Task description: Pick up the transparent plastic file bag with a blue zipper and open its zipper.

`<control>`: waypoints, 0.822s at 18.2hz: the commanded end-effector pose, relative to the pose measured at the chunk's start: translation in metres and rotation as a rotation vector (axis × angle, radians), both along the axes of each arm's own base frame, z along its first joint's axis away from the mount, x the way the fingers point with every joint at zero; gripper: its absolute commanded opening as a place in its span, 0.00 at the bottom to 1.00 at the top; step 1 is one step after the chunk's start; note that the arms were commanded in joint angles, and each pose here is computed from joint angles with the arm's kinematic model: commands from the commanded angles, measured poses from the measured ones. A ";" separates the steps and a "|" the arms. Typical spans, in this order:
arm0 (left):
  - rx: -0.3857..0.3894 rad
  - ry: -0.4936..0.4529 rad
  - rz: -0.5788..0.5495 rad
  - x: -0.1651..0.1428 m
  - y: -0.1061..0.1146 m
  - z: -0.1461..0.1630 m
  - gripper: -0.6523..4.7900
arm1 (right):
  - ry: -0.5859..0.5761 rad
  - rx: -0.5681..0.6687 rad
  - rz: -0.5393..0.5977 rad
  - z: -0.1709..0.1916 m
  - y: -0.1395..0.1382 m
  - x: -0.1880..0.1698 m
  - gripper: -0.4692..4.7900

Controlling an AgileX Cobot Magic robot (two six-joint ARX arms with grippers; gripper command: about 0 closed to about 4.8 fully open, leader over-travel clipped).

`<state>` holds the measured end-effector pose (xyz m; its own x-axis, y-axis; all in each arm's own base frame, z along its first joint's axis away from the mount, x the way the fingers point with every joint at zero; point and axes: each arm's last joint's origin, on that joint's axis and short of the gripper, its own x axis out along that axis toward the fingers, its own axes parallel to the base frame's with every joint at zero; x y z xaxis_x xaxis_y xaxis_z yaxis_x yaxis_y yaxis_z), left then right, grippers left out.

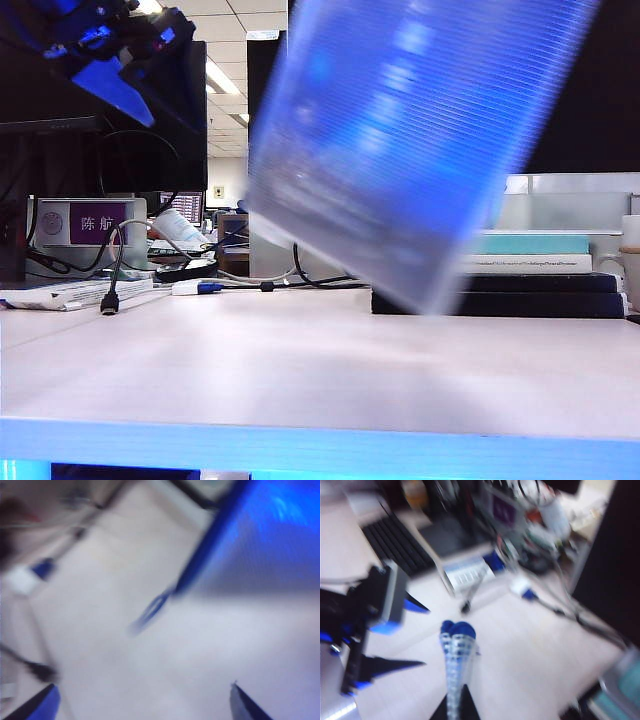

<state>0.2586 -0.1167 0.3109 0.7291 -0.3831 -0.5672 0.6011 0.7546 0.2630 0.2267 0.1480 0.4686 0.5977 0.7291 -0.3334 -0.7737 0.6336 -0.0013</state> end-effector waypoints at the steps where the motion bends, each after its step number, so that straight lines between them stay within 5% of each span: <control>1: -0.036 -0.056 0.021 0.000 0.000 0.008 1.00 | -0.038 -0.037 -0.087 0.002 -0.003 0.003 0.09; 2: -0.036 -0.057 0.022 0.000 0.000 0.008 1.00 | -0.030 -0.098 -0.132 -0.005 -0.004 0.008 0.09; 4: -0.038 -0.058 0.018 0.001 0.000 0.009 1.00 | 0.052 -0.419 -0.343 -0.043 -0.012 0.039 0.09; 7: -0.040 -0.059 0.016 0.001 0.000 0.008 1.00 | 0.160 -0.478 -0.441 -0.076 -0.033 0.076 0.12; 10: -0.041 -0.058 0.019 0.001 0.001 0.008 1.00 | 0.279 -0.539 -0.577 -0.104 -0.052 0.104 0.81; 15: -0.077 -0.085 -0.002 0.003 0.001 0.012 1.00 | 0.251 -0.489 -0.613 -0.099 -0.064 0.110 0.84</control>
